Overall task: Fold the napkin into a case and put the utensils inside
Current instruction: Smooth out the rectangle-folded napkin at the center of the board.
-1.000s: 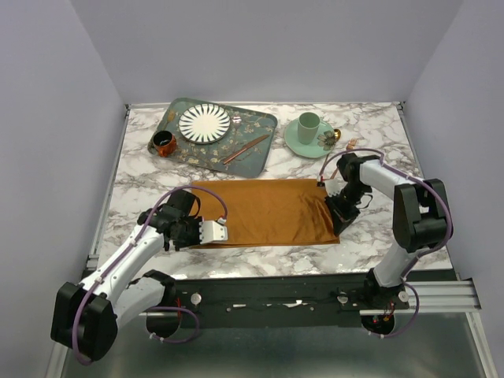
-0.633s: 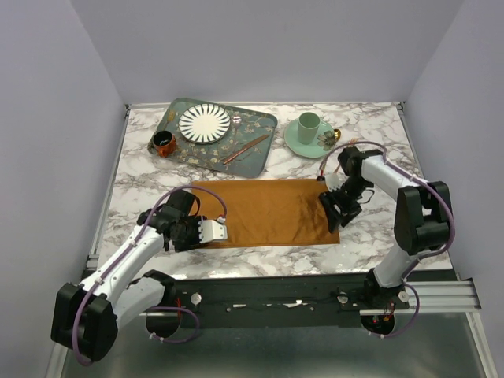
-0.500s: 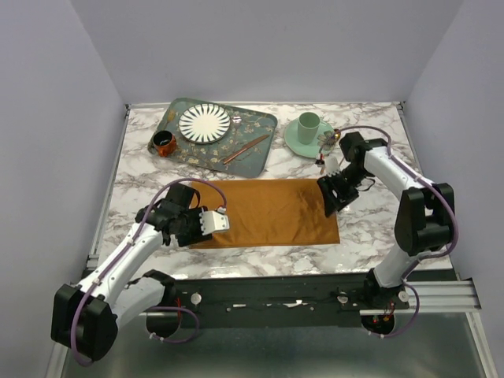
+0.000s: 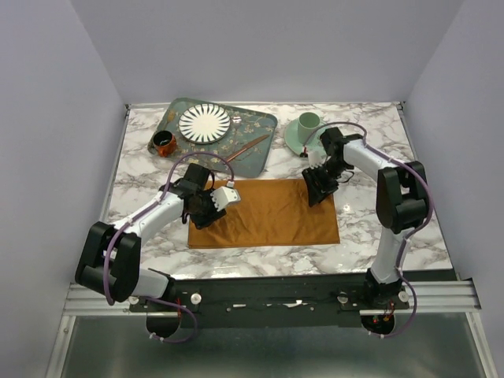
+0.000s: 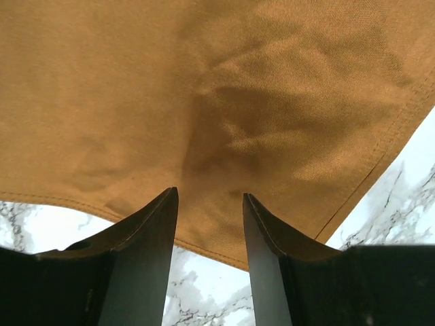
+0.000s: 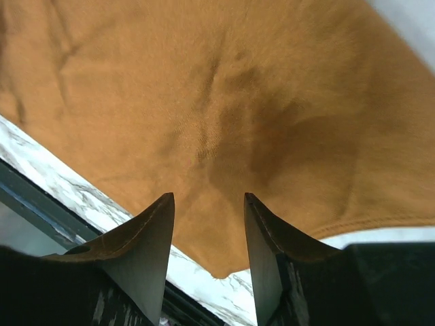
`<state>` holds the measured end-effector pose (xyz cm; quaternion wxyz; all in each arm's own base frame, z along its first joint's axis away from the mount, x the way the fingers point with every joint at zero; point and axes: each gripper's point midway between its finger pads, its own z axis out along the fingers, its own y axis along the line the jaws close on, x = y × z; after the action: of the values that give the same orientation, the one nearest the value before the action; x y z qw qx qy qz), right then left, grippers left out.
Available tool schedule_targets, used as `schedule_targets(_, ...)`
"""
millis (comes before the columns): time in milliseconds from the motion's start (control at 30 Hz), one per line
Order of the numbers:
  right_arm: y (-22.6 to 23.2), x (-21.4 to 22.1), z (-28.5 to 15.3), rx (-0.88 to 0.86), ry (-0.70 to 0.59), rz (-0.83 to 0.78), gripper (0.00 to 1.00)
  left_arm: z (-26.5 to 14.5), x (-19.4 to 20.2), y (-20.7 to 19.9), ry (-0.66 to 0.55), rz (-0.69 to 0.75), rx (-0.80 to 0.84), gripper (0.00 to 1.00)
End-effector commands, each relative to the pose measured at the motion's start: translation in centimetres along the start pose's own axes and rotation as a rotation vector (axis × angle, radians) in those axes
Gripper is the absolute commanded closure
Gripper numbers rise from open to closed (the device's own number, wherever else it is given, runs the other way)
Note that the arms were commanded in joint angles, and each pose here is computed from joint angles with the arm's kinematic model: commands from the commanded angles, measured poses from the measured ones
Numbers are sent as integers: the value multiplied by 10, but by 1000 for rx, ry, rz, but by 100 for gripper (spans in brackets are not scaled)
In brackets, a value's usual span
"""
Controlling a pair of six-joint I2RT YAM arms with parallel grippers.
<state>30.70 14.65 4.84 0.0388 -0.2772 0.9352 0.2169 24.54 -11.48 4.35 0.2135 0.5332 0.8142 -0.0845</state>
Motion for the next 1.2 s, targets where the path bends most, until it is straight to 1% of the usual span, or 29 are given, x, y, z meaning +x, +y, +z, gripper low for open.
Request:
schedule_targets(0,-9,21,25,32,67,3,47,10,15,-6,49,17,21,47)
schedule_targets(33,-10,31,29,31,91,10,47,12,19,-9,67,30,27,47)
schedule_targets(167,-10,47,29,41,117,-3,47,15,41,-29,129,77,71,49)
schedule_targets(267,-4,62,30,25,152,-9,47,11,46,-41,143,109,88,49)
schedule_targets(400,4,75,28,16,177,-28,47,3,46,-50,133,133,98,50)
schedule_targets(500,11,73,20,-4,171,-37,47,-5,43,-54,119,144,97,50)
schedule_targets(567,24,60,5,-39,116,-54,46,-14,31,-48,89,114,69,48)
schedule_targets(600,31,53,-5,-50,90,-63,46,-21,19,-44,51,106,45,46)
schedule_targets(633,42,29,-31,-48,-16,-112,43,-28,8,-40,15,91,29,45)
schedule_targets(667,49,14,-48,-41,-79,-138,41,-42,-16,-29,-53,80,-13,40)
schedule_targets(700,56,1,-66,-29,-140,-167,37,-56,-33,-25,-114,55,-39,37)
schedule_targets(733,62,-12,-84,-15,-203,-188,31,-68,-49,-22,-178,30,-35,31)
schedule_targets(767,75,-40,-126,29,-339,-258,25,-92,-78,-9,-265,26,-77,3)
schedule_targets(800,81,-53,-146,55,-407,-289,19,-106,-93,-5,-318,-19,-87,1)
schedule_targets(833,85,-65,-168,93,-476,-309,6,-119,-106,1,-369,-40,-98,1)
schedule_targets(867,97,-78,-200,126,-578,-348,0,-142,-132,16,-462,-41,-162,1)
schedule_targets(900,101,-95,-219,154,-673,-379,0,-153,-143,25,-506,-93,-206,1)
schedule_targets(933,101,-102,-231,179,-728,-334,0,-163,-154,31,-555,-182,-228,1)
schedule_targets(967,101,-109,-239,194,-771,-308,0,-179,-170,46,-621,-223,-287,1)
schedule_targets(1000,101,-122,-248,210,-850,-298,0,-177,-177,50,-638,-258,-281,1)
schedule_targets(1033,97,-128,-247,203,-886,-222,0,-175,-184,52,-658,-297,-265,1)
schedule_targets(1067,97,-134,-243,186,-905,-206,0,-177,-196,55,-697,-293,-252,1)
schedule_targets(1100,93,-144,-230,152,-895,-201,0,-163,-201,59,-685,-329,-217,1)
schedule_targets(1167,108,-147,-207,-5,-825,-204,0,-153,-211,63,-673,-508,-159,1)
